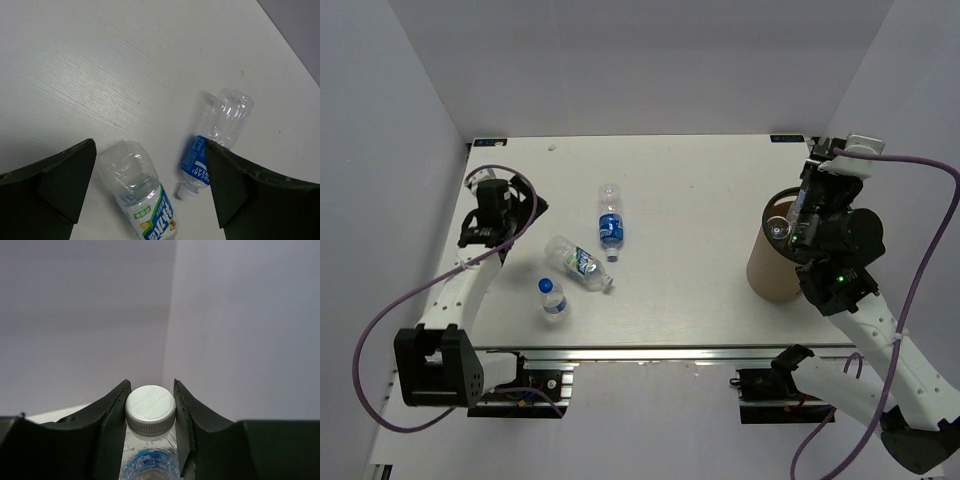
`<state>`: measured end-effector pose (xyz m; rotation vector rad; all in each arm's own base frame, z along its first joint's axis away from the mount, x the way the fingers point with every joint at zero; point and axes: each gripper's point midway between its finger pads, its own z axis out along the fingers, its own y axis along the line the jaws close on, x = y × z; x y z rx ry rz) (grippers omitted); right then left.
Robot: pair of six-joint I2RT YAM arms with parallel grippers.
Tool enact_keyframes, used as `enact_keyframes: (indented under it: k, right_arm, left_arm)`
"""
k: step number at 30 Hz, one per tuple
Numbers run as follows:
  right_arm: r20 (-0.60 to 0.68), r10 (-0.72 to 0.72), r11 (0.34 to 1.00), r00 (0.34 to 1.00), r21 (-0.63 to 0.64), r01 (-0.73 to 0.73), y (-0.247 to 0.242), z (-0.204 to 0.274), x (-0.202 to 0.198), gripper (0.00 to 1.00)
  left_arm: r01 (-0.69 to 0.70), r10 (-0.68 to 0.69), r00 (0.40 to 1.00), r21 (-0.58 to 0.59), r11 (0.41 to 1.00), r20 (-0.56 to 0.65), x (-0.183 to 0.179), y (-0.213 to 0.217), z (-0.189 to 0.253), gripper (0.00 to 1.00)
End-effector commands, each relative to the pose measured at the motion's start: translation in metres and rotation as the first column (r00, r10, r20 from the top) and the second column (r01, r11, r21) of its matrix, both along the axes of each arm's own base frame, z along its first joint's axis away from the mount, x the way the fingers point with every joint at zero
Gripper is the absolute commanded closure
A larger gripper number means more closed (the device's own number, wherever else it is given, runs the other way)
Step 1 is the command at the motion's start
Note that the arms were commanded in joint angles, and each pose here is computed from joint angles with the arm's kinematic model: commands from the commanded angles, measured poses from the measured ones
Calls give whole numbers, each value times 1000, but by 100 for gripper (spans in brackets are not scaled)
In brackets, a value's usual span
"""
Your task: Put the plastic bottles in the bin
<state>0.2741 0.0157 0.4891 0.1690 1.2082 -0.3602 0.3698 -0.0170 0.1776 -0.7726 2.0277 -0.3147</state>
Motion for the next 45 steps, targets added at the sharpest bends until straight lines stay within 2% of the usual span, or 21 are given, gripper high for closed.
enact_keyframes:
  k: [1,2,3,4,5,7,12,14,16,17,19,30,33,34,37,40,43,44,45]
  right_arm:
    - [-95,-106,993,990,42,110,-22,-32,6,93]
    - [-123,-135,989,983,41,141,-30,-43,11,87]
    - [-136,-136,986,981,77,148,-32,-54,17,76]
    - [-181,-132,987,975,63,145,-32,-67,22,49]
    - [-188,-118,989,975,67,133,-34,-70,27,34]
    - [-211,-68,991,975,98,90,-27,-77,34,11]
    - [-145,102,986,984,145,-81,-3,-61,35,11]
    - [-119,197,972,973,150,-178,12,-56,34,11]
    - [-126,267,958,955,138,-250,25,-57,37,11]
    - [-135,320,944,938,125,-305,36,-58,39,11]
    - [-149,345,936,927,125,-329,43,-63,43,11]
    - [-180,399,915,899,137,-379,59,-77,56,11]
    - [-173,417,907,892,141,-397,63,-76,55,11]
    - [-173,424,904,889,149,-402,64,-76,56,11]
    - [-183,471,880,863,162,-447,75,-83,57,11]
    - [-198,545,835,815,219,-505,94,-96,64,10]
    - [-184,648,753,739,305,-584,121,-109,70,11]
    - [-173,694,707,699,346,-617,133,-115,69,11]
    - [-149,711,686,687,362,-631,138,-113,71,11]
  left_arm:
    - [150,-151,986,22,988,65,23,-36,24,2]
    - [175,-177,982,40,984,61,27,-44,23,2]
    - [232,-238,969,78,970,71,32,-60,31,2]
    - [265,-270,962,96,960,45,39,-68,21,2]
    - [289,-294,955,113,951,31,43,-74,17,2]
    - [369,-377,926,148,917,23,52,-91,18,2]
    - [539,-539,841,164,826,-52,71,-130,-14,2]
    - [539,-536,841,194,819,-77,83,-136,-16,2]
    - [554,-535,832,196,809,-147,87,-147,-40,2]
    - [525,-502,851,229,820,-153,97,-145,-37,2]
    - [539,-501,840,222,813,-207,100,-155,-59,2]
    - [513,-433,851,291,808,-298,114,-185,-99,2]
    - [528,-437,839,290,798,-323,114,-190,-108,21]
    - [527,-436,839,293,798,-325,113,-190,-107,39]
    - [522,-456,849,293,801,-267,120,-197,-88,53]
    - [561,-531,828,280,779,-180,123,-214,-58,57]
    - [622,-630,773,289,728,-76,116,-234,-18,63]
    - [667,-680,730,276,692,-59,105,-244,-15,66]
    - [705,-728,684,287,649,-34,97,-251,-6,66]
